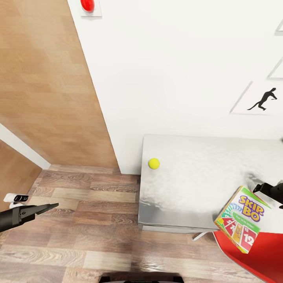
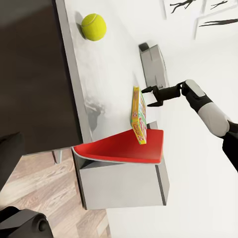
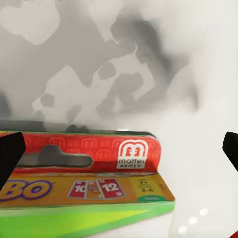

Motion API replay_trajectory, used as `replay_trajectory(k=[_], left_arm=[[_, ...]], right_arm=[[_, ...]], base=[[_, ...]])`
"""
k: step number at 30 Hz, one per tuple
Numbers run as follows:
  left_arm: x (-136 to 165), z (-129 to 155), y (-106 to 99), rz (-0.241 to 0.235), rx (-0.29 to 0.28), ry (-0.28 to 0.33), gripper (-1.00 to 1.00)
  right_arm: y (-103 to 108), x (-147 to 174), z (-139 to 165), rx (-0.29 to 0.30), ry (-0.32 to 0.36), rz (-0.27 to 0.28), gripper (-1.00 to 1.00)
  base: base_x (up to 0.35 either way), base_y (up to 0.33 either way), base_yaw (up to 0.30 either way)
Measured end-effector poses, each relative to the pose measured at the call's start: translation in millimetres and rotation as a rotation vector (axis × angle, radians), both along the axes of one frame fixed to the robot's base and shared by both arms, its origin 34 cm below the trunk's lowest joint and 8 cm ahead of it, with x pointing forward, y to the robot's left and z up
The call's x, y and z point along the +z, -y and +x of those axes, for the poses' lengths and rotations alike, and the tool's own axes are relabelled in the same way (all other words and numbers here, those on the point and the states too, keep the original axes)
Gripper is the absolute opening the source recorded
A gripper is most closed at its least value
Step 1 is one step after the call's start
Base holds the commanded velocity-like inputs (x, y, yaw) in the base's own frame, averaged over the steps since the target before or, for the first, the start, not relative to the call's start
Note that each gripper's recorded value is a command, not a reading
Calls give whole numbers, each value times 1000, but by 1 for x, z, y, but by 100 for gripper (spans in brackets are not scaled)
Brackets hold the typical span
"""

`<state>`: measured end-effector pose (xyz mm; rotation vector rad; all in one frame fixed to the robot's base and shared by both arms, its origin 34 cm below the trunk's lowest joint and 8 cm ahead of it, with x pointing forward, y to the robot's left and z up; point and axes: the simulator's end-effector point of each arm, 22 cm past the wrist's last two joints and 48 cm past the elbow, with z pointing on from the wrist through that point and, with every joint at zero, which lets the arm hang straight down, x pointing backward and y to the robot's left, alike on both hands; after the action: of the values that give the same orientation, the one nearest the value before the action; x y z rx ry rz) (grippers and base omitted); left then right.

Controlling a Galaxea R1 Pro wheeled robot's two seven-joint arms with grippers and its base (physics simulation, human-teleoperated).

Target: Put all the toys in the child's room - the three board games (two on the bed and one on the table), the two jigsaw puzzles on the table, and the tennis ball on the table - inside the toy box on the table in the child's room.

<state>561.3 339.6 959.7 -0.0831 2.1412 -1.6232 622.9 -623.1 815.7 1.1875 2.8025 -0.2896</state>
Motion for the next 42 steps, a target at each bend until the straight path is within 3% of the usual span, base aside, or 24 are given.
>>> replay_trajectory(k=[27, 42], left_arm=[[12, 1, 1, -1, -2, 27, 100], [21, 1, 1, 0, -2, 47, 100]], right_arm=[[10, 25, 18, -21, 88, -23, 100], [6, 69, 65, -10, 207, -11, 100]], base=[[0, 0, -165], [0, 0, -196]])
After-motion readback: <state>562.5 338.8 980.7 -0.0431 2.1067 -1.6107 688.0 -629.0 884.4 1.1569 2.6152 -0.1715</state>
